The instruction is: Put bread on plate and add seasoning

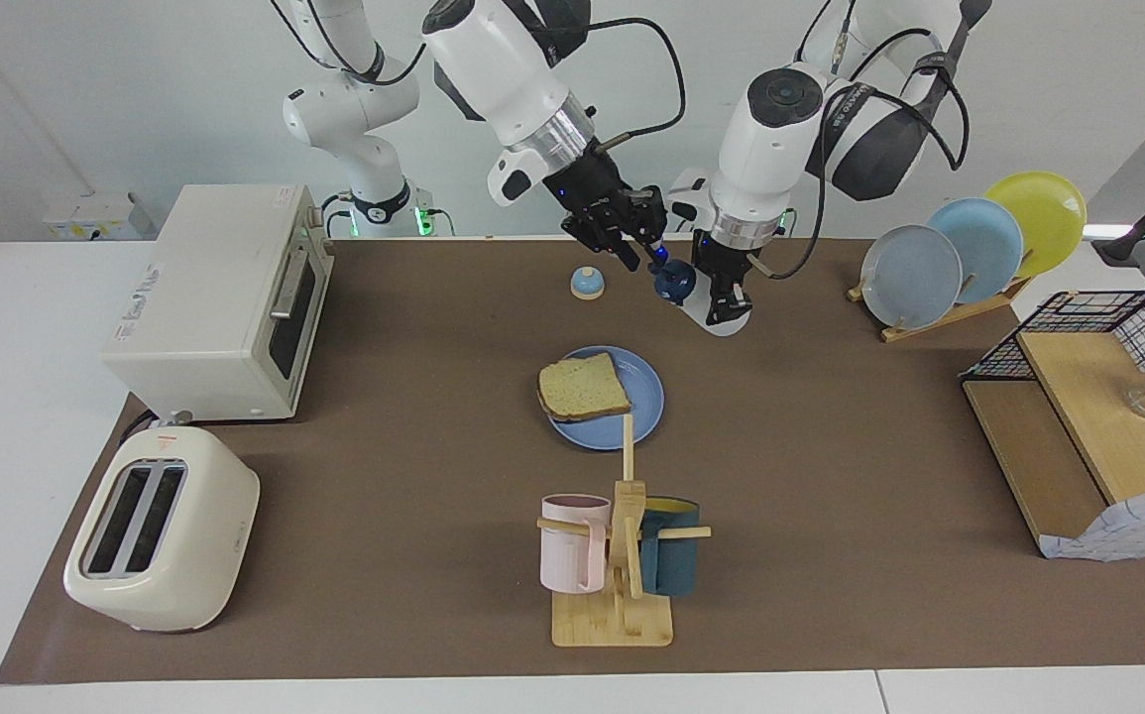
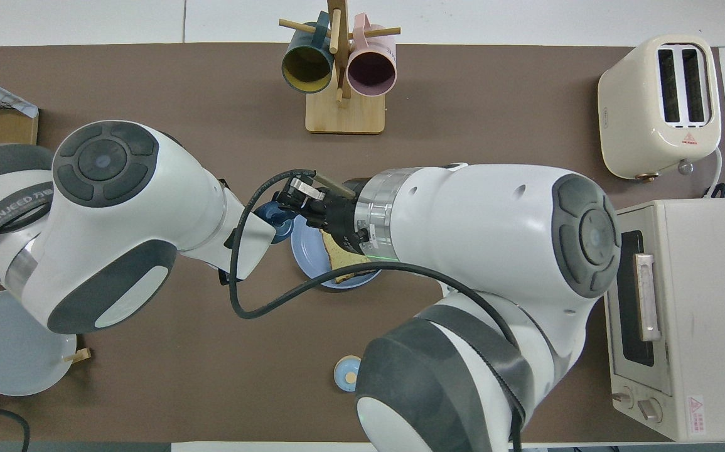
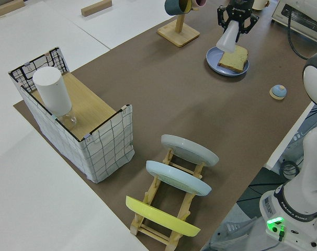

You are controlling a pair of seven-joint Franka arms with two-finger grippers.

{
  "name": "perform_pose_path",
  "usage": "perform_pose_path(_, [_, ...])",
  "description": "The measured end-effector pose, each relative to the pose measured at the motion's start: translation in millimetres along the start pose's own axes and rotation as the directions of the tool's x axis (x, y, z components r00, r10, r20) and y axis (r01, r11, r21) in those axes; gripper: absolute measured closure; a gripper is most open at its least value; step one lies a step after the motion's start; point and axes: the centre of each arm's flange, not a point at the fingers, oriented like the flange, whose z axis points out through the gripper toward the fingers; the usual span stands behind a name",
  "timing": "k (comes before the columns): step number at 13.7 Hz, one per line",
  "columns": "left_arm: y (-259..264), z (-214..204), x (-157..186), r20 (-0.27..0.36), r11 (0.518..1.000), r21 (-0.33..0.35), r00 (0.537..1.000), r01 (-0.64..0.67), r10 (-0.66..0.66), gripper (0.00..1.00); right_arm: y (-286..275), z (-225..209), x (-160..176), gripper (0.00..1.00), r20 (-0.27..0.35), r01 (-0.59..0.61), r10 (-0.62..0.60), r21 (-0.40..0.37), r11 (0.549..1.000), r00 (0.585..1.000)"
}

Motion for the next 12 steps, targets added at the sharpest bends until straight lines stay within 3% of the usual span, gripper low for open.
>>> perform_pose_path(3, [0.0, 0.0, 0.0, 0.000, 1.000, 0.000, 1.000, -0.001, 0.001, 0.53, -0.2, 0.3, -0.7, 0.63, 0.001, 0.000, 0.000, 0.000, 1.000, 1.000])
perform_pose_path(12, [0.1, 0.1, -0.1, 0.001, 1.000, -0.001, 1.000, -0.008, 0.008, 0.53, 0.5, 1.9, -0.4, 0.67, 0.002, -0.002, 0.002, -0.003, 1.000, 1.000])
